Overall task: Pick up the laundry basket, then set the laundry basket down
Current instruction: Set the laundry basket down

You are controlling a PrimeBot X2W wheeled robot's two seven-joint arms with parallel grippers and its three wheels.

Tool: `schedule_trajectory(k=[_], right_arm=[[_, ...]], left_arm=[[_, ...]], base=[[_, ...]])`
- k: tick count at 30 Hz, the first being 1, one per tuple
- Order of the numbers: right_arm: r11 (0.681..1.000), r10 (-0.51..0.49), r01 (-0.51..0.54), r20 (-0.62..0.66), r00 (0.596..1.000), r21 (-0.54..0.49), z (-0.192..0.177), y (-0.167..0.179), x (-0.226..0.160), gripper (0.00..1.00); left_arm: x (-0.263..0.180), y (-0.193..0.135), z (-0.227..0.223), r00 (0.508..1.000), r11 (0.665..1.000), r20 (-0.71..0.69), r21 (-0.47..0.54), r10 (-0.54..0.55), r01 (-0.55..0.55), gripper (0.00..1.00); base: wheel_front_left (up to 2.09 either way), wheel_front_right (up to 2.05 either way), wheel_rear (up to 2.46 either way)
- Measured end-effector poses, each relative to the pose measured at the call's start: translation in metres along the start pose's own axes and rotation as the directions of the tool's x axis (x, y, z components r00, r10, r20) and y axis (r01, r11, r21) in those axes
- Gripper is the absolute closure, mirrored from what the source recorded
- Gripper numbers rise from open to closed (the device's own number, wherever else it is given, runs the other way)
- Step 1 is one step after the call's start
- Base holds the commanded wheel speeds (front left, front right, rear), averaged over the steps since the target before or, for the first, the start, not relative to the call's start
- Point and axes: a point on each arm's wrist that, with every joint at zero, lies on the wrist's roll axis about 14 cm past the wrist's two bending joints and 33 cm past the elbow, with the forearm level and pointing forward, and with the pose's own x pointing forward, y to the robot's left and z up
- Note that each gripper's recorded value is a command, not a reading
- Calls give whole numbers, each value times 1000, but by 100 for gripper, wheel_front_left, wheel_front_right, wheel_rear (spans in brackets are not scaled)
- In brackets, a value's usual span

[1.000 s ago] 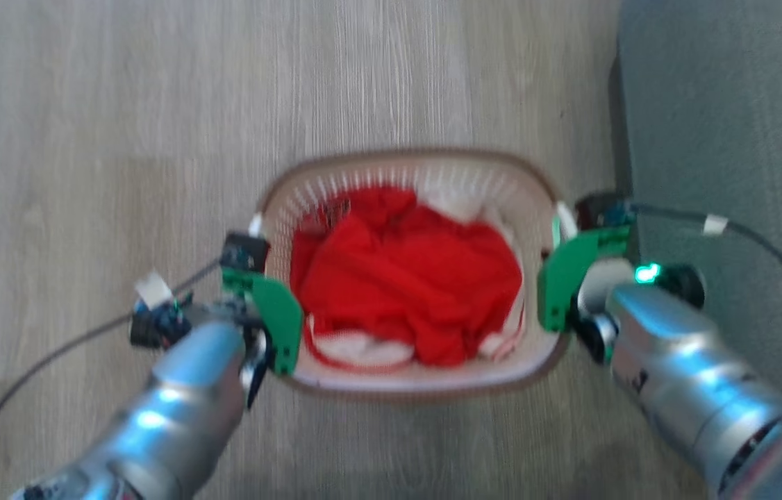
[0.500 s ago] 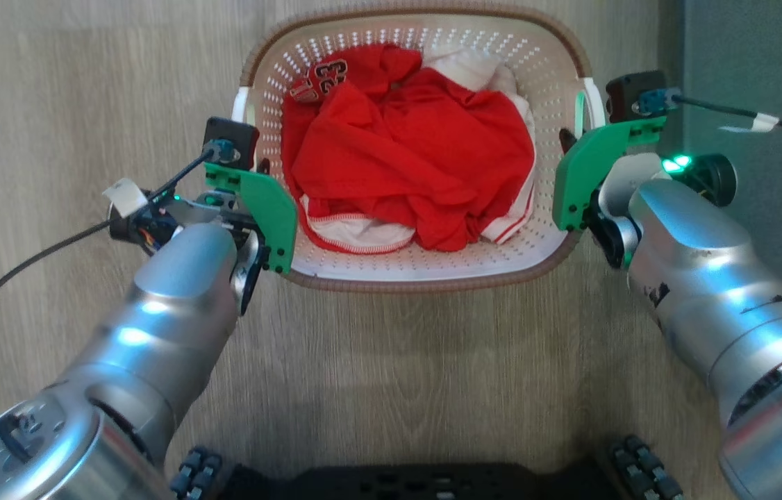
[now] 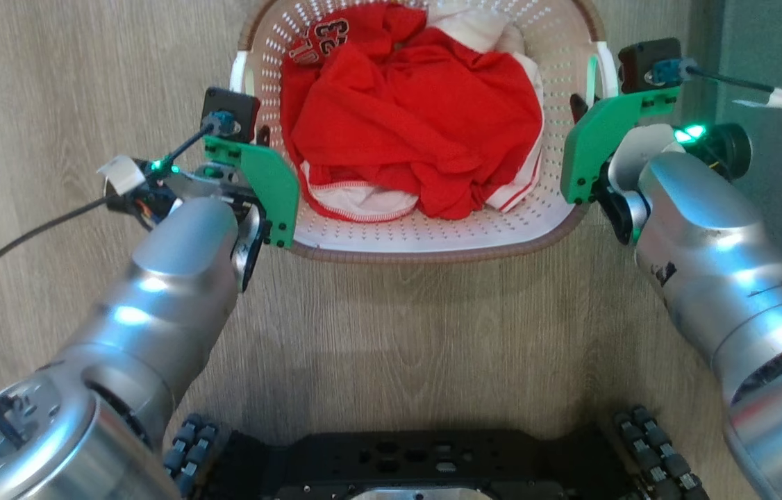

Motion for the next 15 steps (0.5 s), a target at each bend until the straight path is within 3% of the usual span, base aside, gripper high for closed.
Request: schedule_trajectory(k=[15], right_arm=[[1000,-11,11,-2,1000,-11,-3,-7,13,100]], left_arm=[[11,0,1,1000,1000,5,9,-9,9,100]], base=[[0,0,0]])
